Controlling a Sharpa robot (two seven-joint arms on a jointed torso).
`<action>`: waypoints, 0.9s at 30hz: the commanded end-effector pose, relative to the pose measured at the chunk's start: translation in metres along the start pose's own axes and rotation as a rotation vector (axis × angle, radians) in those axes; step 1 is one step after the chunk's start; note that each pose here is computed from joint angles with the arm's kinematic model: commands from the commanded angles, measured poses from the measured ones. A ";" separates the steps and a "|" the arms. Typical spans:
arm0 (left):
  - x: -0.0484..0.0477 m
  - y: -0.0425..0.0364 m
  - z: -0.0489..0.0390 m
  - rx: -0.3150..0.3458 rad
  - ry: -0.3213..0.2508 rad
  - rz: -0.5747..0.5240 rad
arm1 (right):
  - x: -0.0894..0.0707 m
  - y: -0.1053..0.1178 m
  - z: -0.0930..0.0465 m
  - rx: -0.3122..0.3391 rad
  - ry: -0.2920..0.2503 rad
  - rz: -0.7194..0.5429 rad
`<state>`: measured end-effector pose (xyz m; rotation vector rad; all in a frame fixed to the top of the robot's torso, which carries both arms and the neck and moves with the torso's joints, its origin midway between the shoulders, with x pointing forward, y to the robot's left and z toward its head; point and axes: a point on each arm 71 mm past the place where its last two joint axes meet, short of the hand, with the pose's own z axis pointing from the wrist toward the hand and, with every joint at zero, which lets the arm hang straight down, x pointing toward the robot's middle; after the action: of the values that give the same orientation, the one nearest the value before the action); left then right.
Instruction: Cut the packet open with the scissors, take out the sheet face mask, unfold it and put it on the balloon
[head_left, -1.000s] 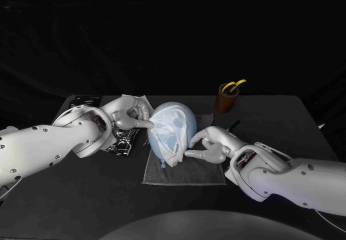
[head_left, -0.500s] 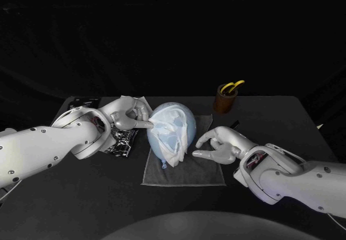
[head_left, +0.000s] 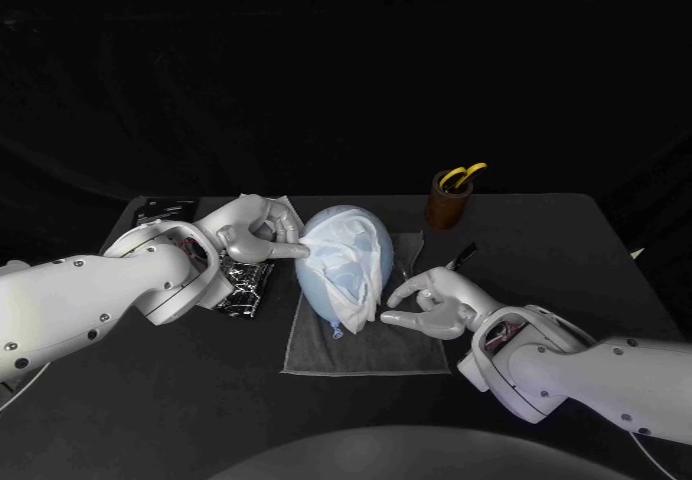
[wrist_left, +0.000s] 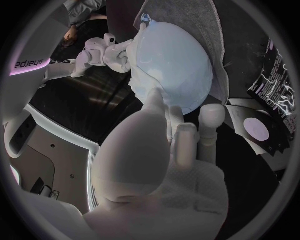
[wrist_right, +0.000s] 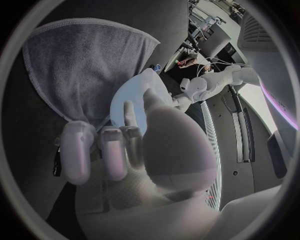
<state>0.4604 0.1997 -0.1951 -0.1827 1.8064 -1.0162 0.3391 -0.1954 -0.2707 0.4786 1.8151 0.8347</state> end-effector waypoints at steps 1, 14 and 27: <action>0.0014 -0.0015 0.0005 0.009 0.013 -0.031 | 0.001 0.000 0.001 0.001 -0.043 0.080; 0.0017 -0.0009 0.0012 0.002 0.017 -0.029 | 0.003 -0.004 0.007 -0.013 -0.090 0.095; 0.0018 -0.0007 0.0016 0.000 0.018 -0.028 | 0.009 0.002 0.010 -0.037 -0.079 0.106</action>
<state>0.4613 0.1993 -0.1960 -0.2053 1.8157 -1.0256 0.3450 -0.1859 -0.2792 0.5861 1.7303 0.8912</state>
